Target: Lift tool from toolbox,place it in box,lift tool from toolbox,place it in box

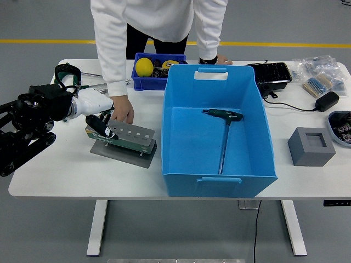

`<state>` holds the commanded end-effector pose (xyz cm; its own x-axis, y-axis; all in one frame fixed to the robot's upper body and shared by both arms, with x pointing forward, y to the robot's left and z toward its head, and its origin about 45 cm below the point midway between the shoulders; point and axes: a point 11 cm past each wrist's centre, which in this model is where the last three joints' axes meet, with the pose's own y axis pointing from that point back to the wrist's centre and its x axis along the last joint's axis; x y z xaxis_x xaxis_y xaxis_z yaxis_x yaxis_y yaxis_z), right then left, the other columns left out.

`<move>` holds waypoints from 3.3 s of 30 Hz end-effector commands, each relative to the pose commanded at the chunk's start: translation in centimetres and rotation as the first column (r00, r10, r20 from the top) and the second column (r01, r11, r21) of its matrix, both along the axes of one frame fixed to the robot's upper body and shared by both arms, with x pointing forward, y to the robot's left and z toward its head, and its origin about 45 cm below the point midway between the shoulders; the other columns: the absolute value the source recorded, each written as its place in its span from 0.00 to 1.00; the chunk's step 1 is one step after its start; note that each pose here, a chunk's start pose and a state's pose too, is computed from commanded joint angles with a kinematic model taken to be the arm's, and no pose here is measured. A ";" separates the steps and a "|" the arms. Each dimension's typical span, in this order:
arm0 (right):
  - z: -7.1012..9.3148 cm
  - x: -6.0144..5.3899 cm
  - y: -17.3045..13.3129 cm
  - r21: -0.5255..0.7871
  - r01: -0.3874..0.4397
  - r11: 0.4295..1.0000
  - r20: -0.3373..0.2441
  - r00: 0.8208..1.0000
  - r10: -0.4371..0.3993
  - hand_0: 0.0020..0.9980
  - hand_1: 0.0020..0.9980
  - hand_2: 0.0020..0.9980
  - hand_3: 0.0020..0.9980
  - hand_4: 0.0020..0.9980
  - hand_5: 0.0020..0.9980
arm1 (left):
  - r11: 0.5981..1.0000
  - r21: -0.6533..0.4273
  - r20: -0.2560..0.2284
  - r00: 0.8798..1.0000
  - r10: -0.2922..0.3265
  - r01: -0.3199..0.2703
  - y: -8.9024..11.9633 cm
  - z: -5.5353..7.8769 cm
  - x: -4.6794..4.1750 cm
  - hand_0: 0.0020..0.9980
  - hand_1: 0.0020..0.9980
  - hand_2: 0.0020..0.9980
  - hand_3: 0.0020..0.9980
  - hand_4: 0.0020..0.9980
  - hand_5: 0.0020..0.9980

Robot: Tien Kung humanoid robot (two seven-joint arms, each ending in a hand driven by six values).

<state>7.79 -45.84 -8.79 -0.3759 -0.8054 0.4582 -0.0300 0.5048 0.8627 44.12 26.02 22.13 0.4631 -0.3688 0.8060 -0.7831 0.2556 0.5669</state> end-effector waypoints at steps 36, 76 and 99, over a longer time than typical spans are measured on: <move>0.2 0.5 -0.1 -0.002 -0.002 1.000 0.011 1.000 0.002 0.68 0.64 0.72 0.56 0.79 0.72 | 1.000 -0.017 0.010 1.000 0.015 -0.015 0.9 -0.2 0.52 0.22 0.17 0.18 0.23 0.95 0.77; 0.0 0.1 0.1 0.002 -0.002 1.000 0.001 1.000 0.002 0.68 0.64 0.72 0.56 0.79 0.72 | 0.947 -0.279 0.281 0.956 -0.081 0.162 -1.6 6.0 0.66 0.02 0.00 0.02 0.07 0.75 0.49; -0.1 0.0 0.2 0.005 -0.005 1.000 -0.002 1.000 0.005 0.68 0.64 0.72 0.56 0.79 0.72 | 0.781 -0.523 0.444 0.891 -0.092 0.342 -7.7 13.3 -1.60 0.02 0.00 0.01 0.06 0.73 0.50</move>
